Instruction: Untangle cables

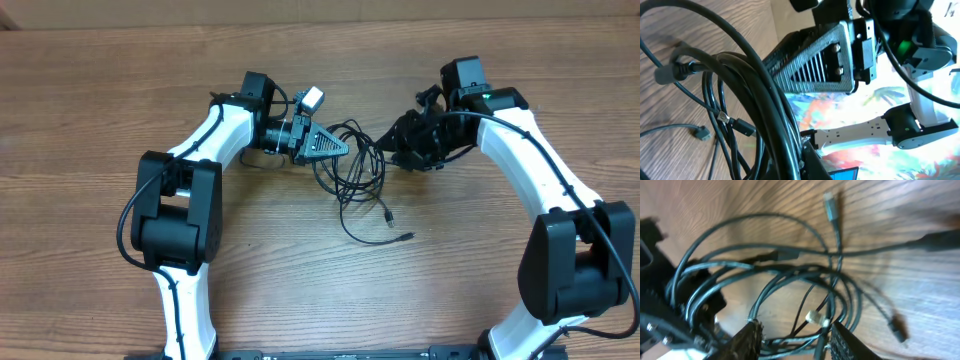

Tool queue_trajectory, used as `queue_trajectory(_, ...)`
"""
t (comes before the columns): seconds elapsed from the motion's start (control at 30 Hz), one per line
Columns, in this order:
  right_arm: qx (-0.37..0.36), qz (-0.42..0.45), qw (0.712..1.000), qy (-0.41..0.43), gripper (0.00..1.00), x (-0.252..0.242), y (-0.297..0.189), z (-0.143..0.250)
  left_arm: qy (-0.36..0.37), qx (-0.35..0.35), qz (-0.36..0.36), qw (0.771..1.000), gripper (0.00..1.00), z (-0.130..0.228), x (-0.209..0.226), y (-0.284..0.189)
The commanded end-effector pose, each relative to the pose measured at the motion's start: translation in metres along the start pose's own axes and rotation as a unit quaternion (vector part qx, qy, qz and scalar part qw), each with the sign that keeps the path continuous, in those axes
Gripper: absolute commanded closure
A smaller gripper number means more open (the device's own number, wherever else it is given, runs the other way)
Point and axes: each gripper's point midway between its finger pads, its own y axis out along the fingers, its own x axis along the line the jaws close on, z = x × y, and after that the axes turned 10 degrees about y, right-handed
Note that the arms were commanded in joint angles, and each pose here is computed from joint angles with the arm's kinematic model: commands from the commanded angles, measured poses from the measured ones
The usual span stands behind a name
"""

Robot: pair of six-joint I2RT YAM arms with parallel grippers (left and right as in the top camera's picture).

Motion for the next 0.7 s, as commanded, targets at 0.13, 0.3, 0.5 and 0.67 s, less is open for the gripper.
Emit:
queue_trajectory(0.13,0.047,-0.062,0.996,-0.042,0.59,0.022,0.018,0.026,0.018,-0.008,0.027,0.999,0.96,-0.008,-0.015,-0.002)
queue_trajectory(0.3,0.043,-0.075,0.996,-0.035,0.61,0.017,0.039,0.027,0.009,-0.007,0.027,1.000,0.96,-0.008,-0.015,-0.002)
queue_trajectory(0.5,0.061,-0.120,0.989,-0.059,0.96,0.031,0.041,0.033,0.020,-0.008,0.026,0.999,0.96,-0.009,-0.014,-0.003)
queue_trajectory(0.67,0.111,-0.237,0.962,-0.082,0.96,0.066,-0.004,0.036,0.027,-0.003,-0.024,0.999,0.96,-0.009,0.003,-0.005)
